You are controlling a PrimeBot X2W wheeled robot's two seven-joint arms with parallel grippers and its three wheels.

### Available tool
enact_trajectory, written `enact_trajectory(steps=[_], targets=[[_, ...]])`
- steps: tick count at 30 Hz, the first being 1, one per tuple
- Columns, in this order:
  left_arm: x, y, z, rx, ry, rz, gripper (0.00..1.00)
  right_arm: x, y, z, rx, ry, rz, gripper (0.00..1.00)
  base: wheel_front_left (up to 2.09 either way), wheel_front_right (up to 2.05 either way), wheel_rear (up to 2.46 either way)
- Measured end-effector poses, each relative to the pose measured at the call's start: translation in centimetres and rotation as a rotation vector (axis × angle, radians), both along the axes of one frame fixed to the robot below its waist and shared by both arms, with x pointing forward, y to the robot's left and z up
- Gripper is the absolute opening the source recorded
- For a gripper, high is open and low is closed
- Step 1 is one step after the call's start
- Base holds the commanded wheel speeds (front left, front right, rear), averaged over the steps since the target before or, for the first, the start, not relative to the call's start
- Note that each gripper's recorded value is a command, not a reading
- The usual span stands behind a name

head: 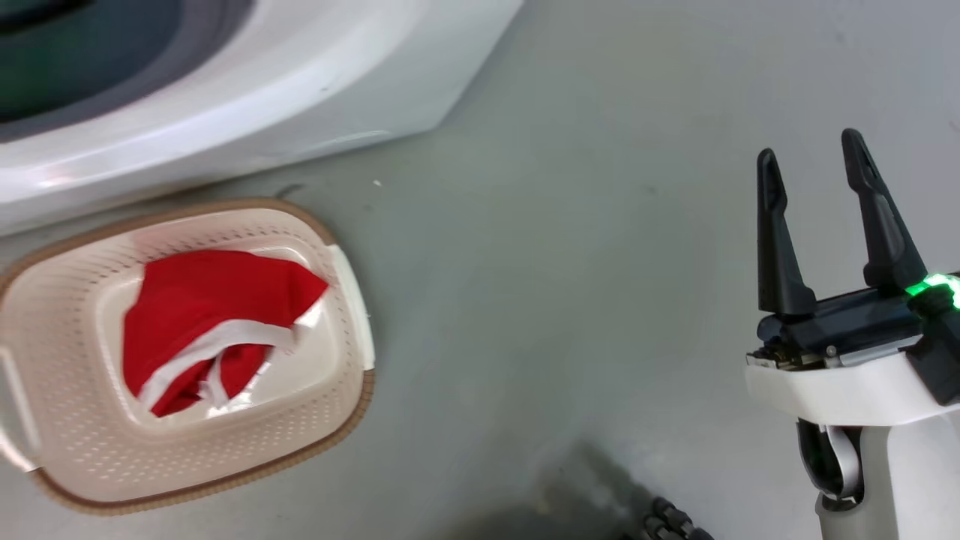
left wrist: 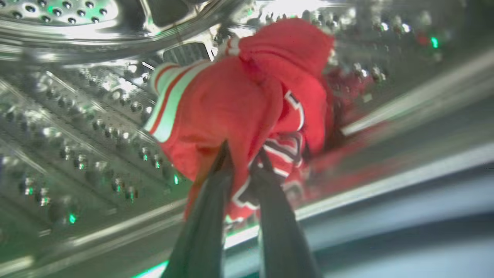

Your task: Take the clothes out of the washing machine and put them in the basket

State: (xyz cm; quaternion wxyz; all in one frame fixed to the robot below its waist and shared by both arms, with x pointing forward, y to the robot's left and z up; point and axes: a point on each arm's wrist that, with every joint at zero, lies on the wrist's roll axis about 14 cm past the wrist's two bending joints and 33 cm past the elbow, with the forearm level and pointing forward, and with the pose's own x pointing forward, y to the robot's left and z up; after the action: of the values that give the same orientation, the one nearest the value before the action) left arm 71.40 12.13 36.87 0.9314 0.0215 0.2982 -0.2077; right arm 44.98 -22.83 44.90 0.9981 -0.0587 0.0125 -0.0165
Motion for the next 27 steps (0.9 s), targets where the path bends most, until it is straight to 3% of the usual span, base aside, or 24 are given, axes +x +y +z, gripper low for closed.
enact_trajectory(steps=[15,27], targets=[[-12.1,1.9,3.7,-0.061,-0.105,-0.015,0.00,-1.4,3.0,5.2,0.020,-0.127,0.079,1.00,0.00,0.00,0.00],[-17.4,3.5,12.3,-0.144,-0.377,0.035,0.00,-3.7,4.3,9.4,0.036,-0.229,0.111,1.00,0.00,0.00,0.00]])
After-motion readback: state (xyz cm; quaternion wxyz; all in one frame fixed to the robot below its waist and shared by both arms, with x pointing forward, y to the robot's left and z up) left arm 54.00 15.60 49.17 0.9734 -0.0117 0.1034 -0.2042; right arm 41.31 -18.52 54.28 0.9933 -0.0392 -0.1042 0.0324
